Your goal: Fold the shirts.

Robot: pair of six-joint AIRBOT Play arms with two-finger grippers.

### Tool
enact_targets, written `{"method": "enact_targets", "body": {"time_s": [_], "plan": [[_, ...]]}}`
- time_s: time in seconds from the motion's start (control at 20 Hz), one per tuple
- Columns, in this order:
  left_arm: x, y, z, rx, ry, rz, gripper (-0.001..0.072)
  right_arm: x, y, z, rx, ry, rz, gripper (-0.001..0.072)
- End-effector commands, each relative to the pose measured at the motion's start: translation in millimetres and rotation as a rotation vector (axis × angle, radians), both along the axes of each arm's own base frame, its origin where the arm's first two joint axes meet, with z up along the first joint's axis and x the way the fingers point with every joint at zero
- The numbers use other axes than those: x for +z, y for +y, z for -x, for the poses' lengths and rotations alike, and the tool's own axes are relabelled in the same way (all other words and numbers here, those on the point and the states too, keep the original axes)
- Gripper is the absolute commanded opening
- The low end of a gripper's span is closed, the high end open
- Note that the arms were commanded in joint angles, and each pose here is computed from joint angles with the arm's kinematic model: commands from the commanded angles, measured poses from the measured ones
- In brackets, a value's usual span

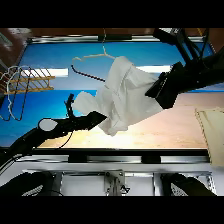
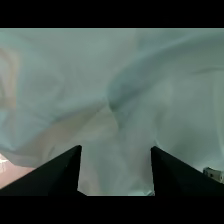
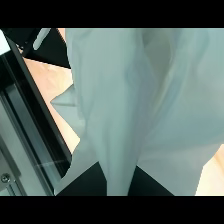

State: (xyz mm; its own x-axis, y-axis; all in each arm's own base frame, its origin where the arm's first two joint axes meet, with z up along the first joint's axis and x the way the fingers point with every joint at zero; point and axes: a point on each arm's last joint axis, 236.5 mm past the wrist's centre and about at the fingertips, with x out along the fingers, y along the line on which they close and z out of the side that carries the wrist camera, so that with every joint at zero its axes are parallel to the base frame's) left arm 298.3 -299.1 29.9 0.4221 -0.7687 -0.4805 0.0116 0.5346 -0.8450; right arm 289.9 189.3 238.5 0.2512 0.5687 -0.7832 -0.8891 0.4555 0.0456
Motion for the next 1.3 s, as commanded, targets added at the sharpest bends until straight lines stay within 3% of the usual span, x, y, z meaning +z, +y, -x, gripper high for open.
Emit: {"method": "enact_targets", "body": {"time_s": [0.0,0.2,0.3,0.35,0.4,0.45,0.7,1.0,1.25], "plan": [[-15,-13,-16,0.049,0.022,0.044,0.0511,5,0,4,-0.016,-0.003,-0.005,0.0047],[-3,-37,-33,0.017,0.004,0.116,0.0510,4,0,5,-0.026,0.008,-0.007,0.0047],[5,-44,-42,0.012,-0.018,0.143,0.0457,4,-1,5,-0.028,0.010,-0.006,0.0047],[7,-48,-43,0.003,-0.014,0.157,0.0326,4,-1,4,-0.030,0.009,-0.004,0.0047],[9,-51,-41,-0.010,-0.010,0.169,0.0126,2,-3,3,-0.036,0.007,0.006,0.0047],[10,-50,-41,-0.014,-0.010,0.174,0.0053,0,-7,2,-0.047,0.008,0.022,0.0048],[37,-2,-72,0.000,-0.075,0.256,0.0052,-8,-24,-4,-0.093,0.005,0.091,0.0048],[93,102,-136,0.176,-0.210,0.334,0.0051,12,6,-4,-0.047,-0.022,-0.052,0.0047],[164,149,-170,0.241,-0.382,0.350,0.0051,14,8,-3,-0.031,-0.032,-0.059,0.0046]]}}
